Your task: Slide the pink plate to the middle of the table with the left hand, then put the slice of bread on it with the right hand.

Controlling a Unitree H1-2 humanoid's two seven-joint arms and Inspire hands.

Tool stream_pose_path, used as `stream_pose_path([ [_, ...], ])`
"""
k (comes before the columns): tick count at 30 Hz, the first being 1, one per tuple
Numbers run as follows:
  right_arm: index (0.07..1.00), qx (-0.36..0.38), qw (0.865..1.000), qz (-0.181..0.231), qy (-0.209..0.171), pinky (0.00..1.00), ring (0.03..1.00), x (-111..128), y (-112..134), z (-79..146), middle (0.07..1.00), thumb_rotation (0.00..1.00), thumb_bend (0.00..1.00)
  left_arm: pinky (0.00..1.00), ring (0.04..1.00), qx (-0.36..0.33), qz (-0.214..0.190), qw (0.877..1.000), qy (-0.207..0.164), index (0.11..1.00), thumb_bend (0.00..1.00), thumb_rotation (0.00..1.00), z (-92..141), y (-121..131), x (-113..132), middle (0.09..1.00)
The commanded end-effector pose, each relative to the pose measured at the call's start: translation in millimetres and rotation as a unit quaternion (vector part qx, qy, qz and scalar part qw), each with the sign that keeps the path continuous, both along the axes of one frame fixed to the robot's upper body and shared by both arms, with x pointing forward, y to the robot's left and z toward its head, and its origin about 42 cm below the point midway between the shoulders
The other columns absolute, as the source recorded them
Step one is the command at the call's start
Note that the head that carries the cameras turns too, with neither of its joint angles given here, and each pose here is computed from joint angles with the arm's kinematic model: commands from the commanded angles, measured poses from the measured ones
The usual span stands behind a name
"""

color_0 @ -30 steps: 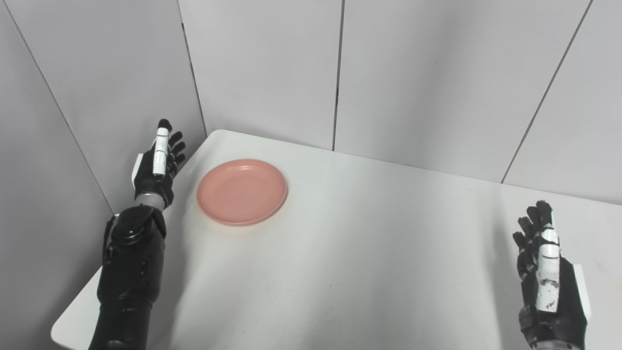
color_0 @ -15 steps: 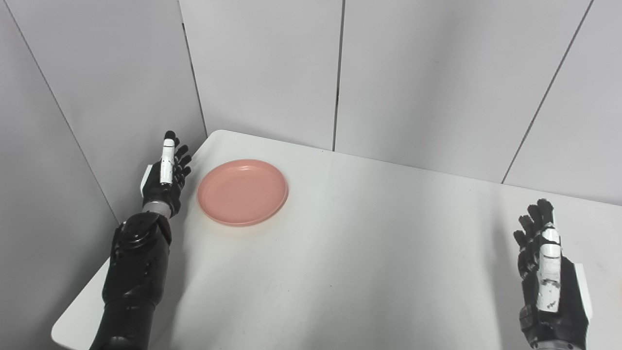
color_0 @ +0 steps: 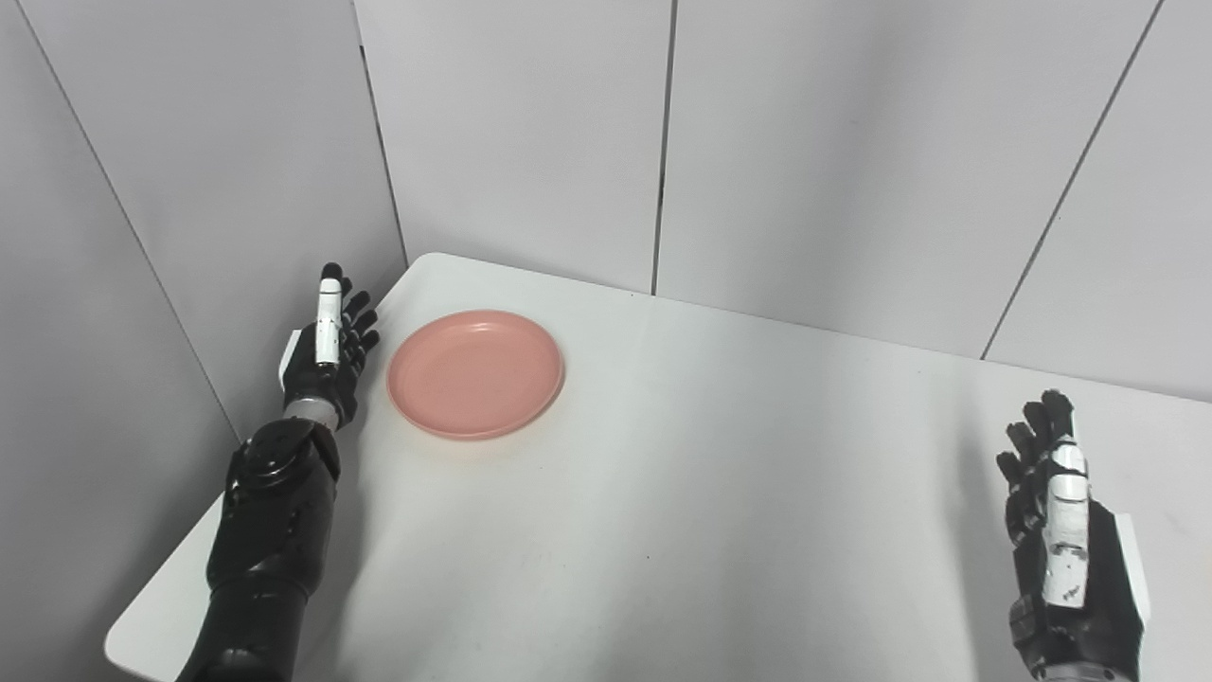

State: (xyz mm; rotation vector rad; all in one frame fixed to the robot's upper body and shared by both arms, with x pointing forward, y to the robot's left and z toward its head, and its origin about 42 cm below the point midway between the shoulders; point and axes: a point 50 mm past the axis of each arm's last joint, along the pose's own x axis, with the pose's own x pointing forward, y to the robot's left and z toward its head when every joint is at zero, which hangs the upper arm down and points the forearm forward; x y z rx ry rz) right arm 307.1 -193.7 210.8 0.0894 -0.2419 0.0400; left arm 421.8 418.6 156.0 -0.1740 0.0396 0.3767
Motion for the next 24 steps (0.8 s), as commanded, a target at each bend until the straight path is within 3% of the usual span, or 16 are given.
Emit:
stream_pose_path([
  [1, 1.0, 0.005, 0.999, 0.004, -0.034, 1.0, 1.0, 0.9, 2.1, 16.7, 1.0, 1.0, 0.25, 0.96, 0.943, 0.017, -0.009, 1.0, -0.013, 0.945, 0.64, 0.99, 10.3, -5.0, 11.1, 0.941],
  [3, 1.0, 0.004, 0.999, 0.005, -0.036, 1.0, 1.0, 1.9, 1.7, 15.9, 1.0, 1.0, 0.25, 0.93, 0.935, 0.02, -0.015, 1.0, -0.01, 0.933, 0.64, 0.96, 4.8, -9.2, 11.4, 0.932],
  [14, 1.0, 0.002, 0.999, 0.008, -0.033, 1.0, 1.0, 1.2, 0.8, 17.0, 1.0, 1.0, 0.25, 0.98, 0.957, -0.005, -0.057, 0.998, 0.011, 0.961, 0.66, 0.97, -15.7, -36.2, 13.8, 0.955],
  [24, 1.0, 0.007, 0.999, 0.011, -0.034, 1.0, 1.0, 1.7, 0.2, 13.5, 1.0, 1.0, 0.27, 0.98, 0.954, -0.009, -0.132, 0.991, 0.018, 0.948, 0.69, 0.99, -34.5, -69.6, 7.4, 0.952],
])
